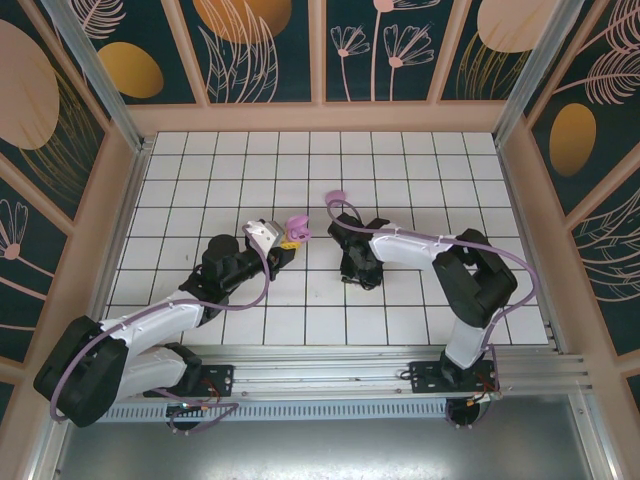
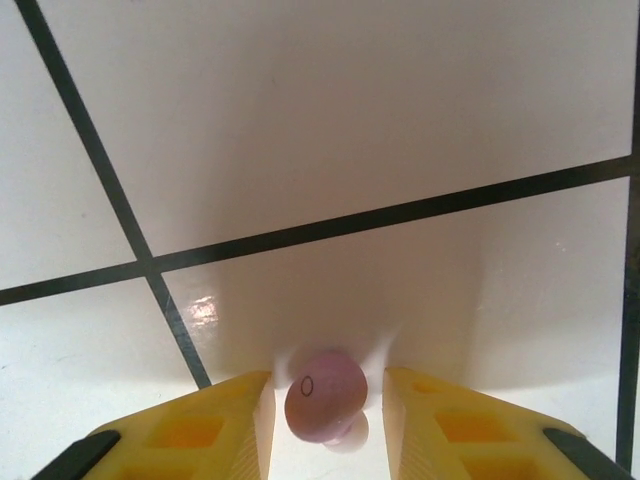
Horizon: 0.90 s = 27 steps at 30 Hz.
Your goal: Insert the wireless bluetooth earbuds into the charging case
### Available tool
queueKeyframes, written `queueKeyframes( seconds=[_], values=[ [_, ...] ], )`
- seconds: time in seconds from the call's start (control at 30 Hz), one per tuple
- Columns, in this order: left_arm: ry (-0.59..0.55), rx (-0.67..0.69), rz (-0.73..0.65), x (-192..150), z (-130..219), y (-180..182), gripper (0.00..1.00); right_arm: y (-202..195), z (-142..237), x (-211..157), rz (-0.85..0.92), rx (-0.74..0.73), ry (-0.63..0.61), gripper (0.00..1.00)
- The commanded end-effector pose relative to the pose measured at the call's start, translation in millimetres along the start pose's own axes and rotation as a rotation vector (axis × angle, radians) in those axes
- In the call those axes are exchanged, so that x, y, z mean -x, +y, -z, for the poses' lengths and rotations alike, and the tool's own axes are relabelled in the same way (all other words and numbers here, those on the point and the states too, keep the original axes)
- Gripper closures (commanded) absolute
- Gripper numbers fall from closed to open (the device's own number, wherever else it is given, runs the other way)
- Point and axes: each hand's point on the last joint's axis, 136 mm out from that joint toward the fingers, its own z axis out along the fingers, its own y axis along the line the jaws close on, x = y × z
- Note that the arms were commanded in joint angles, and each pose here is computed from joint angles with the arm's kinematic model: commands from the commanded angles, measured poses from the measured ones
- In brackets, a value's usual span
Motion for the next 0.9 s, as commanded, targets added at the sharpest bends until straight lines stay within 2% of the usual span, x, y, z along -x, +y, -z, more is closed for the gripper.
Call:
queueKeyframes(
  seconds=[0.0,0.3,0.53,0.7,0.87],
  values=[
    [-0.036,-0.021,-0.030,14.6,-0.2,-4.2,0.95,-7.6,-7.6,1.4,0.020,-0.047,0.001,0.68],
    [-0.032,-0.027,-0.025,13.6,-0.7,-5.3,0.96,-1.2,1.6,6.2,0.049,-0.031,-0.032,0.75],
    [-0.035,-0.040,-0.030,16.9,-2.2,-7.1,0.95,12.3,34.4,21.3,0.058,0.065,-0.130,0.81],
    [-0.042,-0.057,-0.035,22.2,-4.1,-9.4,0.95,16.7,54.2,27.4,0.073,0.112,-0.179,0.82],
    [-0.057,-0.098,-0.050,26.3,-2.3,-16.7,0.95,33.4,100.0,34.7,0.110,0.241,-0.277,0.83]
  ],
)
